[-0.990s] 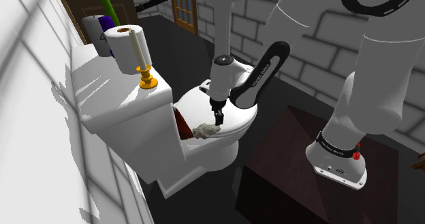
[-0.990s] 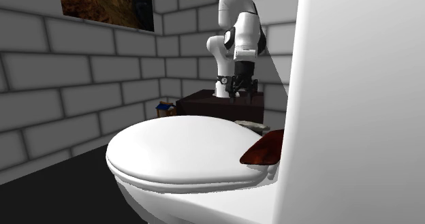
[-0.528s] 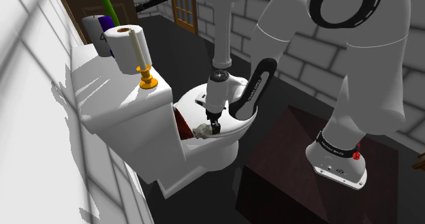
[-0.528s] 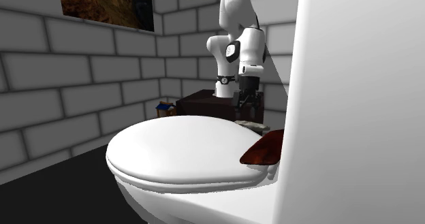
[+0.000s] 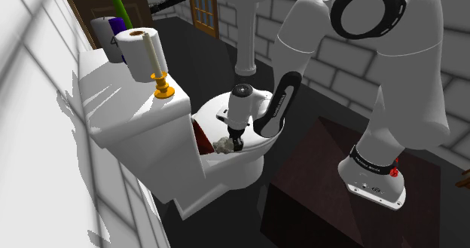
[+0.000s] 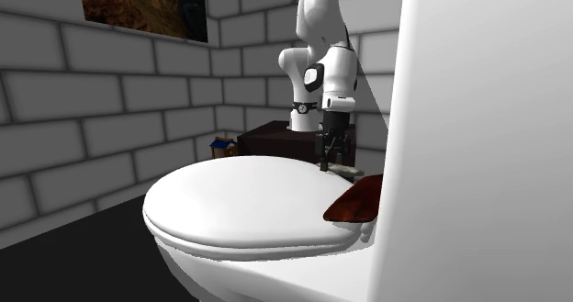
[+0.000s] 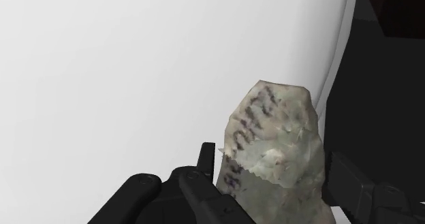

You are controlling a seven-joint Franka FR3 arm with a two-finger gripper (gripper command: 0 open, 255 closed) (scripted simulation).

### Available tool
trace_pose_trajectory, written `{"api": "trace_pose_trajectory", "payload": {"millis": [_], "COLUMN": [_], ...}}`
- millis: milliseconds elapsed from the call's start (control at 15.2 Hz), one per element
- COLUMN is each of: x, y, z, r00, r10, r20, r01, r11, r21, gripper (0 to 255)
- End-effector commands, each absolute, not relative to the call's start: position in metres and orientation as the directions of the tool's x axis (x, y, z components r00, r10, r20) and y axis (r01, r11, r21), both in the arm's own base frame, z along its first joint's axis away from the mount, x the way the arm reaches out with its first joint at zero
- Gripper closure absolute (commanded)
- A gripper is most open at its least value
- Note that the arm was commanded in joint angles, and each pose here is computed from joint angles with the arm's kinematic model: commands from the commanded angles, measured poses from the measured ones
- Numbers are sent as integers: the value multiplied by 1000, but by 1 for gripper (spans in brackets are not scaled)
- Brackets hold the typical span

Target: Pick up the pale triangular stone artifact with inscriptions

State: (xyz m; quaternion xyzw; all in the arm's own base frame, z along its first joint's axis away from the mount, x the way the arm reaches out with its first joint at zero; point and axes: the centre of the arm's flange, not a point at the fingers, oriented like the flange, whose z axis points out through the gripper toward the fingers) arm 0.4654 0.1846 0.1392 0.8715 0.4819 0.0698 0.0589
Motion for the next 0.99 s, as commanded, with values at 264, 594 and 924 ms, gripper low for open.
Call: {"api": "trace_pose_trajectory", "payload": {"millis": [264,594,924], "x": [465,465,465], "y": [185,184,184], "z": [138,155,181], "r00": [526,526,526], "r10": [848,848,848], "r20": [64,64,64], "r01": [832,832,832], "r11": [-528,-529,-529], "r21": [170,169,169], "gripper": [255,255,255]}}
